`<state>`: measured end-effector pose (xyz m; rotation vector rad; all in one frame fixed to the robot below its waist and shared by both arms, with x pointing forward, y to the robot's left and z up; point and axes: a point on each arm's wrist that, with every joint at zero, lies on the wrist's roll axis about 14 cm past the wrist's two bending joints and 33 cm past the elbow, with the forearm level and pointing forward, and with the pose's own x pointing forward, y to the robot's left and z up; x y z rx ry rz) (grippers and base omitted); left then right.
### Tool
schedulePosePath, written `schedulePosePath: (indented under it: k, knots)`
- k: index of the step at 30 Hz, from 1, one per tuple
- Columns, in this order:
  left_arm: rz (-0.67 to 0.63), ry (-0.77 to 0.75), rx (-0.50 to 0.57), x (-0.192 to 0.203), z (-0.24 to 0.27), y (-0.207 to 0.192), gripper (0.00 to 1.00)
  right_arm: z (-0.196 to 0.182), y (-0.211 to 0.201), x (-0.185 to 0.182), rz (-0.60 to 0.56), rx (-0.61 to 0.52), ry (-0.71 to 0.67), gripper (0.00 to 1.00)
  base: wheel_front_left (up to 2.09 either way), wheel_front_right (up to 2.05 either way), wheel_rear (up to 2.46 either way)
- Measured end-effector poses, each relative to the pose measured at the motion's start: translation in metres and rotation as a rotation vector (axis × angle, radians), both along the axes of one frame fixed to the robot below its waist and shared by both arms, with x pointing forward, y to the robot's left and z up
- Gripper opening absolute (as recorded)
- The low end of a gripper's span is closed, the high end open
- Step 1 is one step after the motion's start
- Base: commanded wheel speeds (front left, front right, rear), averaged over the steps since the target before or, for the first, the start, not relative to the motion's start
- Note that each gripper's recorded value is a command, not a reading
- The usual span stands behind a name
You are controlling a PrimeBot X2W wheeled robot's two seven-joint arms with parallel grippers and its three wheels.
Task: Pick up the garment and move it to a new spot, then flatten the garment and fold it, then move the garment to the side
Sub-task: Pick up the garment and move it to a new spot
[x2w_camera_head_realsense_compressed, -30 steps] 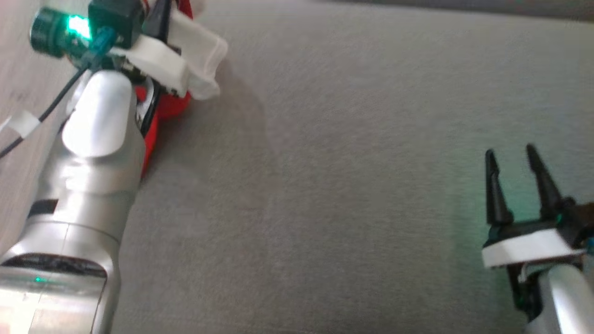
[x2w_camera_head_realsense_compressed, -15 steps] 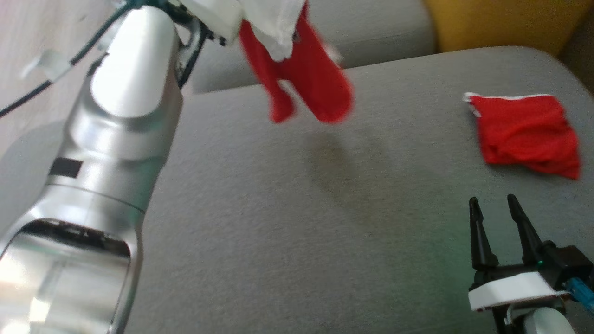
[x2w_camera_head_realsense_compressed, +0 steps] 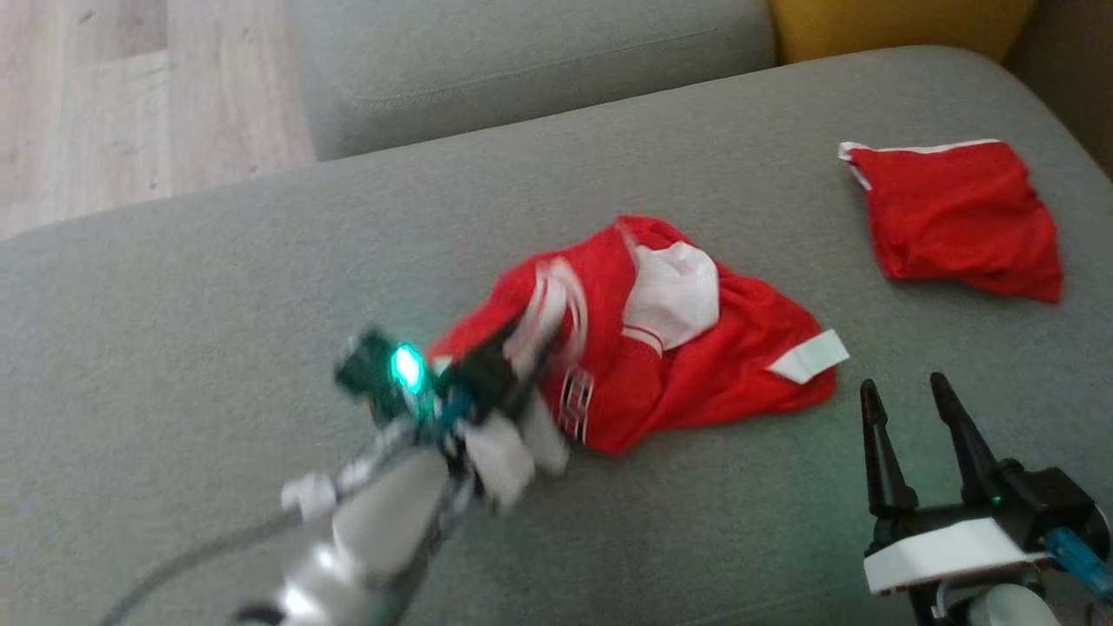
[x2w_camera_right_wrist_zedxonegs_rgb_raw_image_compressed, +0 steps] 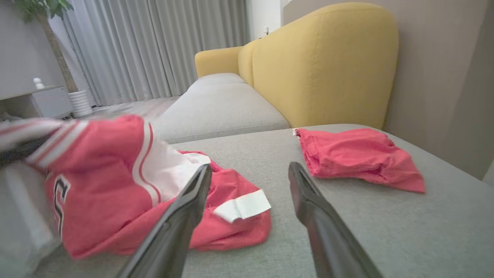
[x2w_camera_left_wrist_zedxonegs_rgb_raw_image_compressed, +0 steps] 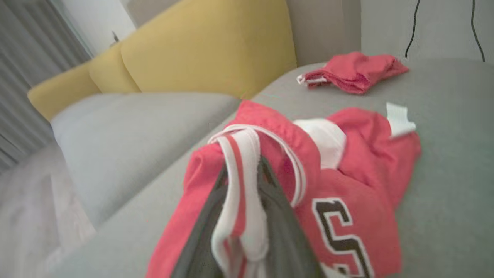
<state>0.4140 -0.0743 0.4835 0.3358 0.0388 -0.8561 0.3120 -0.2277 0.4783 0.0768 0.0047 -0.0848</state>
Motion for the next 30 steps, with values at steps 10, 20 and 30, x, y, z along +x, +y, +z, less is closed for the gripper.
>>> schedulePosePath:
  k: [10, 20, 30]
  knots:
    - [0.258, 0.097, -0.195, -0.047, -0.019, 0.044, 1.0, -0.001, 0.023, 0.012, 0.081, -0.001, 0.002, 1.0, 0.0, 0.0, 0.0]
    - [0.677, -0.008, -0.324, -0.087, -0.001, 0.166, 1.0, -0.013, 0.056, 0.005, 0.177, 0.001, 0.037, 1.0, 0.0, 0.0, 0.0]
    - [0.842, -0.054, -0.34, -0.131, -0.003, 0.221, 1.0, -0.021, 0.07, -0.009, 0.218, 0.021, 0.06, 1.0, 0.0, 0.0, 0.0]
